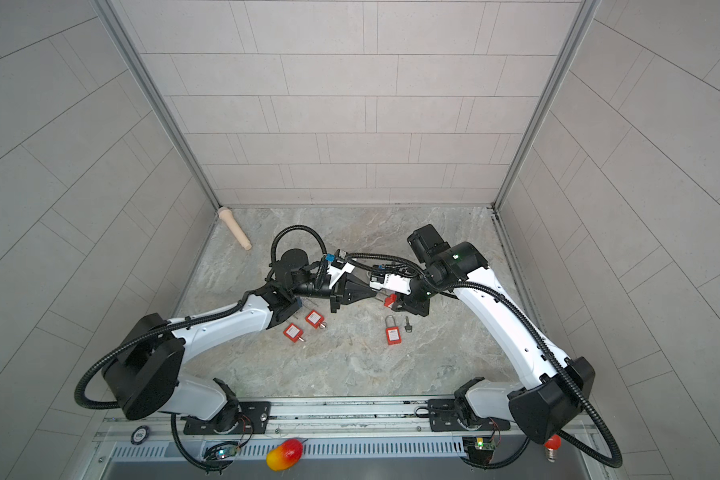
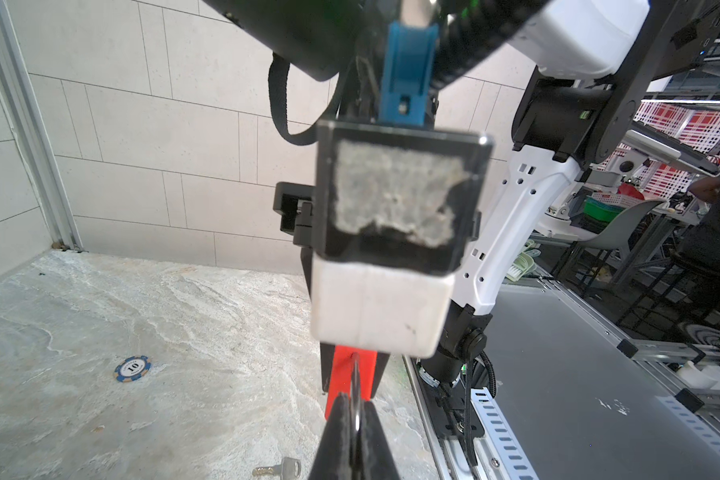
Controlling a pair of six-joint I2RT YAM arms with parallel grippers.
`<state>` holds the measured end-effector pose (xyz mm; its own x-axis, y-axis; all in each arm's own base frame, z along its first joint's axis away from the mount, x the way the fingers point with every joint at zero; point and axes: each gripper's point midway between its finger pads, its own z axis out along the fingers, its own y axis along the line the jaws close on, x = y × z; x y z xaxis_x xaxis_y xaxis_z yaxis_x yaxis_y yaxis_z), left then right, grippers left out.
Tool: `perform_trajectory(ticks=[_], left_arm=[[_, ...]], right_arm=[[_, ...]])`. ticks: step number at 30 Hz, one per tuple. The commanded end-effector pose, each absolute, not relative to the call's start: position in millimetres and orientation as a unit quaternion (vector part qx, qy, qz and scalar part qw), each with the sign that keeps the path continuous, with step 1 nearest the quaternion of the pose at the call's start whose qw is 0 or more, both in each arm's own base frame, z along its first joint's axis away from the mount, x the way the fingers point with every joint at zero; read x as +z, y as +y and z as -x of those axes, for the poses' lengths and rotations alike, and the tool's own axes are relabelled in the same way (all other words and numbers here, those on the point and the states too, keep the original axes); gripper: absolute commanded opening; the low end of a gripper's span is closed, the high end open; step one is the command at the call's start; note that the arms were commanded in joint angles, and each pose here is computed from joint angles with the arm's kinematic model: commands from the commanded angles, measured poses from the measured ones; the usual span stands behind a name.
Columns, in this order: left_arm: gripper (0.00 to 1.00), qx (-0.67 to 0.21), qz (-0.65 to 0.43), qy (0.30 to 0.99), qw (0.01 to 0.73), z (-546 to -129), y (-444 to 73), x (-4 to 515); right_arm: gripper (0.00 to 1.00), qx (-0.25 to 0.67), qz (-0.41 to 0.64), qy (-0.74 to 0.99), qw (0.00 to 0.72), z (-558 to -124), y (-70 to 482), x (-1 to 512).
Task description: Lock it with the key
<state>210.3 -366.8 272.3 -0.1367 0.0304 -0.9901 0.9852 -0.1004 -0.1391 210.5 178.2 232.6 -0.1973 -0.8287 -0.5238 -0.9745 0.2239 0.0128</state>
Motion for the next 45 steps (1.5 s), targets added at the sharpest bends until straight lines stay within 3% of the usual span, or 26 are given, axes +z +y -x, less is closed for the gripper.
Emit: perform_trajectory(ticks=[1, 20, 28, 34, 39, 45], left_arm=[[0.0, -0.579, -0.504, 0.488, 0.415, -193.0, -375.6, 274.2], [0.0, -0.508, -0.552, 0.501, 0.431, -190.7, -368.3, 254.7], [0.0, -0.549, -0.513, 0.496, 0.435, -194.6, -373.0, 266.2], [0.0, -0.553, -0.518, 0.487, 0.434, -197.4, -378.5, 273.0], [0.0, -0.535, -0.513, 0.483, 0.466, -207.0, -374.5, 281.7], [0.0, -0.554, -0.486, 0.465, 0.491, -214.5, -369.8, 299.6]], right_arm=[[0.08, 0.181, 0.623, 0.71, 0.274, -225.8, 199.1, 258.3], [0.05, 0.25, 0.613, 0.715, 0.224, -211.3, 210.9, 268.8], [0.09, 0.192, 0.625, 0.712, 0.255, -225.3, 204.2, 266.8], [0.19, 0.185, 0.62, 0.713, 0.269, -226.9, 199.6, 280.9], [0.43, 0.192, 0.605, 0.728, 0.259, -221.4, 196.1, 283.3], [0.56, 0.169, 0.573, 0.757, 0.265, -211.5, 176.5, 290.8]])
